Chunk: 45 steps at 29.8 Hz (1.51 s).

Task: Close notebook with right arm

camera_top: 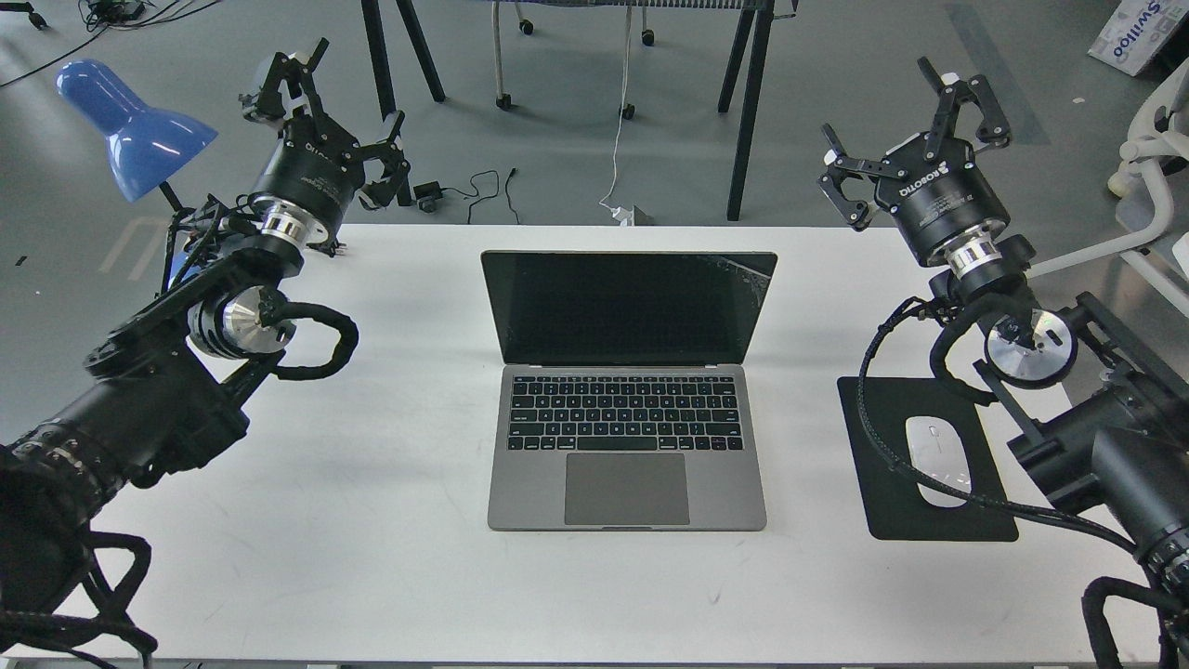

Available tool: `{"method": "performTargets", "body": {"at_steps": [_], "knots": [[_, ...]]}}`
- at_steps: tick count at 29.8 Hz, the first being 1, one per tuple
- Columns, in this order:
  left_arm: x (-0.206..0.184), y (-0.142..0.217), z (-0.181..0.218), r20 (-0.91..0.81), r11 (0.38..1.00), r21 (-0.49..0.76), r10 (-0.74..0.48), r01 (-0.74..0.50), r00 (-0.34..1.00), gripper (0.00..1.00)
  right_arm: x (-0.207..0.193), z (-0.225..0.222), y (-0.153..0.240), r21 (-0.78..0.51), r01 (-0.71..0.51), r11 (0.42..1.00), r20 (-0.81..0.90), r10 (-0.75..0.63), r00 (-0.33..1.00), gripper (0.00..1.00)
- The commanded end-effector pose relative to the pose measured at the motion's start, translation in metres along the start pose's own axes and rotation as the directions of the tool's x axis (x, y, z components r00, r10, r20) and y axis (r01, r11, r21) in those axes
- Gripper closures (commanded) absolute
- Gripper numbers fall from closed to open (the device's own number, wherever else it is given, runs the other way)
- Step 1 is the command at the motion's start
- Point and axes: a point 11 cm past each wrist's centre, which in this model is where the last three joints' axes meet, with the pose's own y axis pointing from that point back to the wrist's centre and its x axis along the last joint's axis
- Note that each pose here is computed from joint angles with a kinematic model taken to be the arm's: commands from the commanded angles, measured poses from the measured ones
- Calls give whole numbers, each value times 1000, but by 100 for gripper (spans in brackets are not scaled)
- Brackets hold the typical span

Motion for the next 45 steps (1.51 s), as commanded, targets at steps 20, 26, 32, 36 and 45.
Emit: {"method": "performTargets", "body": {"at_steps": [20,26,32,36,45], "knots": [[1,0,0,14,1000,3,12,-12,1000,0,-48,4,-78,-160,-42,986,-330,-13,944,0],[1,0,0,14,1000,3,12,-12,1000,0,-72,31,-97,-262,-30,965,-438,-91,894,0],[1,0,0,14,1000,1,11,-11,1000,0,-80,63,-102,-346,-50,937,-512,-144,847,0],[1,0,0,13,1000,2,12,-12,1000,0,-77,74,-99,-395,-77,916,-572,-179,801,0],[1,0,0,13,1000,2,12,-12,1000,0,-66,88,-89,-459,-119,881,-614,-217,759,0]]}}
